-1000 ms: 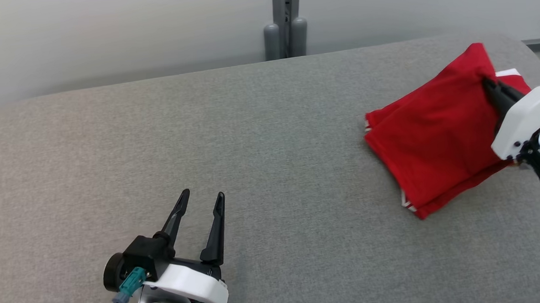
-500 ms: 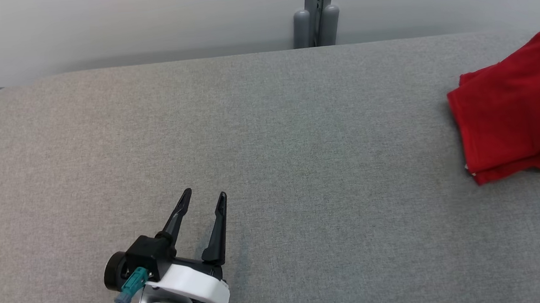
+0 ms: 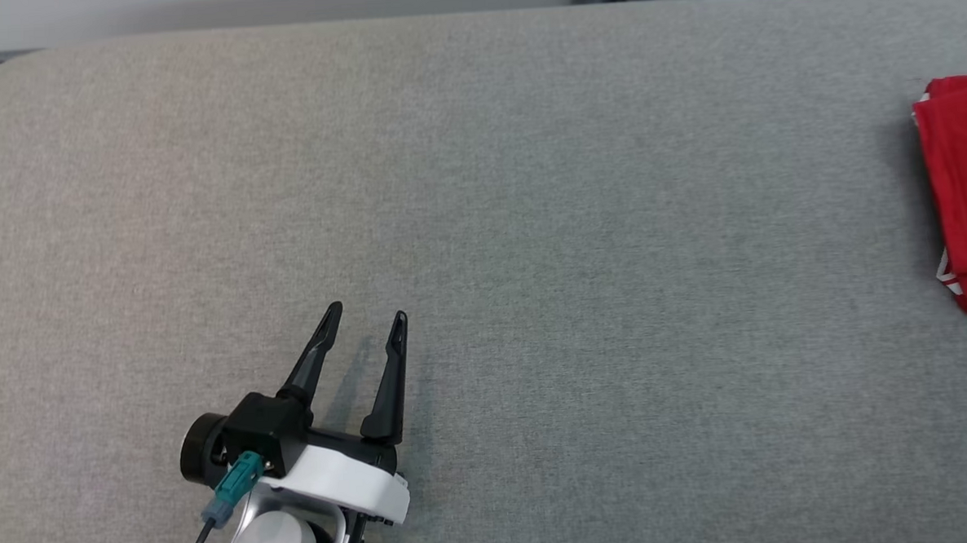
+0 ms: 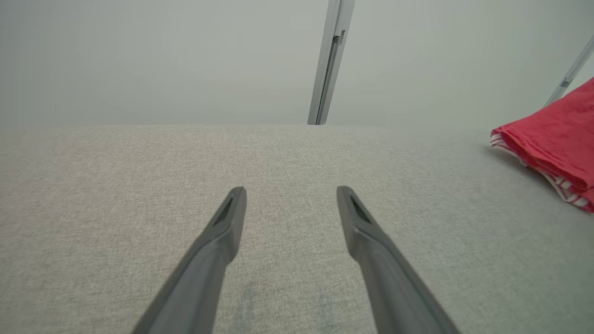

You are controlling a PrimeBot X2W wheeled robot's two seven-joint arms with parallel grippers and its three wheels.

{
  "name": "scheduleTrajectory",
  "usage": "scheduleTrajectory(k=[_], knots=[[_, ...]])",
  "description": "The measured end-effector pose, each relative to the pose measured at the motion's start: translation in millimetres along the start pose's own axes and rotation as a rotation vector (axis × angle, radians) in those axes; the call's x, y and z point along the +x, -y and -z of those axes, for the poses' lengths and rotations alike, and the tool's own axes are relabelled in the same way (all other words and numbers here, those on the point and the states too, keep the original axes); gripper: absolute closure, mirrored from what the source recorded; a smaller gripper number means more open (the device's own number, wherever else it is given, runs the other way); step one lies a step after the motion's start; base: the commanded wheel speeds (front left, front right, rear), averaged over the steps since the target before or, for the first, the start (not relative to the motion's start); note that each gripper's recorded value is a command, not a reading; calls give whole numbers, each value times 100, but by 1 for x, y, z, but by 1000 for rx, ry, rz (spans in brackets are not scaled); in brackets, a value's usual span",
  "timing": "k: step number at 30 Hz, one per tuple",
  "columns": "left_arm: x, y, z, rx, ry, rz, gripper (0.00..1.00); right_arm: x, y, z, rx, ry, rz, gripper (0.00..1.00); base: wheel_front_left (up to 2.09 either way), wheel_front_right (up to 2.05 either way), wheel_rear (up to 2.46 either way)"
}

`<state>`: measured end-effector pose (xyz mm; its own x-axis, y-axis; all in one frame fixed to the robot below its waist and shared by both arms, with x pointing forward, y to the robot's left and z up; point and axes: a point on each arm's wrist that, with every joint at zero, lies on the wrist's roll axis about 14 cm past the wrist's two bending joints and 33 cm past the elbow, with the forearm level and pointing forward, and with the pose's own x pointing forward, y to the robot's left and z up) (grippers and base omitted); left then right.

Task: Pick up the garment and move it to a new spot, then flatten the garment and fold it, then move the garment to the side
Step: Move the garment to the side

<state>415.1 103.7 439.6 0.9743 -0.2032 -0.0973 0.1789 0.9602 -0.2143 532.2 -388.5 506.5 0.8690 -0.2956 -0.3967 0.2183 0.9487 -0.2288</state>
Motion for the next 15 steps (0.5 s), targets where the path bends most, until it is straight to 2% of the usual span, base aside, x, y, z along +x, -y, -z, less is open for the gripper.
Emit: scheduleTrajectory(k=[6,12,13,14,15], knots=[[3,-10,9,4,-24,-24,0,22,10,28,-83,-64,64,100,0,0,0],[6,-19,15,8,-39,-47,0,38,16,38,-130,-75,101,100,0,0,0],[5,-20,17,7,-44,-51,0,40,16,40,-152,-81,106,73,0,0,0],[5,-22,18,7,-48,-54,0,42,17,42,-165,-78,111,2,0,0,0],[6,-23,20,8,-52,-57,0,44,17,41,-185,-67,116,2,0,0,0]])
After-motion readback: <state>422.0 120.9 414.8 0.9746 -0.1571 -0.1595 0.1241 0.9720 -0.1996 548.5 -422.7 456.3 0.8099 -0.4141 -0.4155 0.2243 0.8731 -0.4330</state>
